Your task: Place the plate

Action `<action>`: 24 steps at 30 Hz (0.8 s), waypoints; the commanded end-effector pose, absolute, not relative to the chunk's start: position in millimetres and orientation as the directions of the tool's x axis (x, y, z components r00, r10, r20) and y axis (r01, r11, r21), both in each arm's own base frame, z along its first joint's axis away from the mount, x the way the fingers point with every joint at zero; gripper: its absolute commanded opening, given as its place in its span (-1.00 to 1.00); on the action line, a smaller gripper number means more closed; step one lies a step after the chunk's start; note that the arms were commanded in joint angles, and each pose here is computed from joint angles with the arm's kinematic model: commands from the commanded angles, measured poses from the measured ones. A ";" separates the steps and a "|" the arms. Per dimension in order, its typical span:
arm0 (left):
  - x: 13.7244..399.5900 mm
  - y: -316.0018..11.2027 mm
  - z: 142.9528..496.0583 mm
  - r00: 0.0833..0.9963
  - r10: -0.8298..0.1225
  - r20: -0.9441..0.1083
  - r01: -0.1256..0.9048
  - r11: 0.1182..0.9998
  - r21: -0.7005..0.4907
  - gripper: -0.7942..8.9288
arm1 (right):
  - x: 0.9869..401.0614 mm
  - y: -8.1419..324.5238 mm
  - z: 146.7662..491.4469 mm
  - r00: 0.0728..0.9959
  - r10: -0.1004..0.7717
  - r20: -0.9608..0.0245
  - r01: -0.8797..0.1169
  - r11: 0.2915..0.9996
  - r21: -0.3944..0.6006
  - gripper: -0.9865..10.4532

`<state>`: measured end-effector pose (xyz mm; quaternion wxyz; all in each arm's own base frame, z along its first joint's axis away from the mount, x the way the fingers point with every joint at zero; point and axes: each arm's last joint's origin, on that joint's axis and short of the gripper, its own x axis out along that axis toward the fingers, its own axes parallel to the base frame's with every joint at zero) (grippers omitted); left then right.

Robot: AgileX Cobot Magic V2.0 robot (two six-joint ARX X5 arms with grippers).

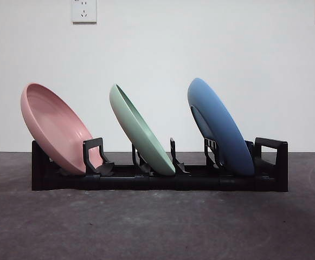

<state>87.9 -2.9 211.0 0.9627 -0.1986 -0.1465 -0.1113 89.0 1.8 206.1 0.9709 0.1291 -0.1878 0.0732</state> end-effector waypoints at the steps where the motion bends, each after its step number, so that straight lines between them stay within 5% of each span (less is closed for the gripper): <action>1: 80.7 -3.2 231.4 0.917 -0.159 0.365 0.292 0.892 -0.345 -0.82 | 85.3 2.2 218.4 0.915 0.109 0.390 -0.215 0.947 0.240 -0.80; 8: 63.4 -3.6 276.0 0.973 -0.156 0.172 0.208 0.916 -0.344 -0.82 | 72.8 4.3 253.7 0.974 0.173 0.145 -0.209 0.934 0.289 -0.80; 15: 57.0 -3.9 313.0 0.985 -0.160 -0.071 0.131 0.943 -0.306 -0.82 | 65.8 8.0 292.7 0.955 0.298 0.000 -0.283 0.908 0.309 -0.80; 24: 68.5 -7.0 346.5 0.914 -0.278 -0.296 0.191 0.937 -0.292 -0.82 | 69.4 10.8 355.9 0.904 0.397 -0.160 -0.321 0.875 0.362 -0.80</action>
